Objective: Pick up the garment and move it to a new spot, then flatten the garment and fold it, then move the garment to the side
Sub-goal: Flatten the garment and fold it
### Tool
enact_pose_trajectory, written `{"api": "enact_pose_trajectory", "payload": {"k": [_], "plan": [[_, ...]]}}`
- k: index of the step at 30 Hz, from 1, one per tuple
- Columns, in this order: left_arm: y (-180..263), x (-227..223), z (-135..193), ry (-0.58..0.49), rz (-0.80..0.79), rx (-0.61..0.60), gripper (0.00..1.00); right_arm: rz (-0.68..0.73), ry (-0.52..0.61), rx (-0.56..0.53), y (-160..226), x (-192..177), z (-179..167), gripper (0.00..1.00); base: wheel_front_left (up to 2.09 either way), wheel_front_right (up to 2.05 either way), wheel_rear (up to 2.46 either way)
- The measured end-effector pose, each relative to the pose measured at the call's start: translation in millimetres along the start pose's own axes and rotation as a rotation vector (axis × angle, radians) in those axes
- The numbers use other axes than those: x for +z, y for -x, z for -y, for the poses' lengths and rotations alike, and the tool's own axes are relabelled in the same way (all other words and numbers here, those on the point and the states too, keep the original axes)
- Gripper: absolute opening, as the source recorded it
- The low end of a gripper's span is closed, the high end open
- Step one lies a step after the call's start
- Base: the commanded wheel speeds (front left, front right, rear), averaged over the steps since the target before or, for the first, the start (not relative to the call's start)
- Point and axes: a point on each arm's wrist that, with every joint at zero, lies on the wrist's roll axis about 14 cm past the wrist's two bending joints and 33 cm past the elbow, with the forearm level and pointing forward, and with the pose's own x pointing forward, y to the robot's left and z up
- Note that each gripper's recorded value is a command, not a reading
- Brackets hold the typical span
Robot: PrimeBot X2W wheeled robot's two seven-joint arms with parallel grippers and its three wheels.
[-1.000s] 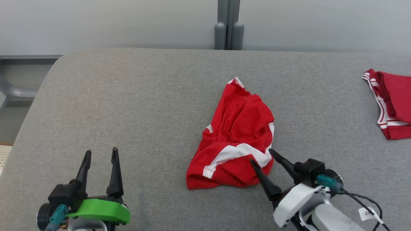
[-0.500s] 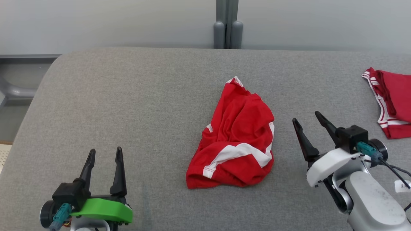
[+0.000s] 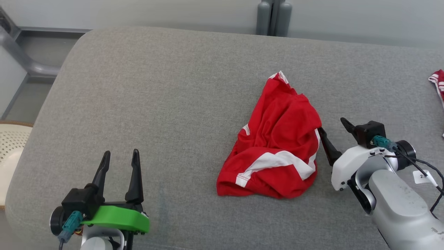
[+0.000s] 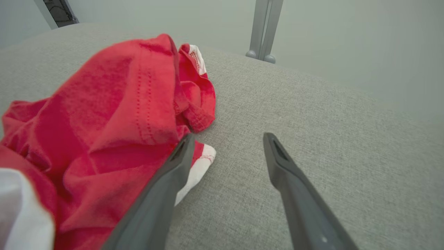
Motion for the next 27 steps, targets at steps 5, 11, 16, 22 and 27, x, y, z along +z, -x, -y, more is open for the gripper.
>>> {"api": "enact_pose_trajectory", "payload": {"k": [5,11,16,22,27], "plan": [[0.2,0.8,-8.6,-0.005,0.0,0.03,1.0,-0.089,-0.025,0.034,-12.9,-26.1,-15.6,1.0,0.0,0.0,0.0],[2.3,0.5,-13.6,-0.004,-0.003,0.049,1.0,-0.17,-0.07,0.045,-19.1,-47.5,-26.7,0.0,0.0,0.0,0.0],[3.2,2.1,-16.0,-0.002,0.002,0.06,1.0,-0.156,-0.083,0.043,-20.1,-43.8,-26.3,0.0,0.0,0.0,0.0],[3.1,2.0,-11.4,0.005,0.005,0.047,1.0,-0.097,-0.104,-0.018,-6.0,-30.8,-0.6,0.0,0.0,0.0,0.0],[-1.7,1.9,-1.1,0.012,0.008,0.015,1.0,-0.013,-0.134,-0.09,20.1,-17.5,26.5,0.0,0.0,0.0,0.0]]}}
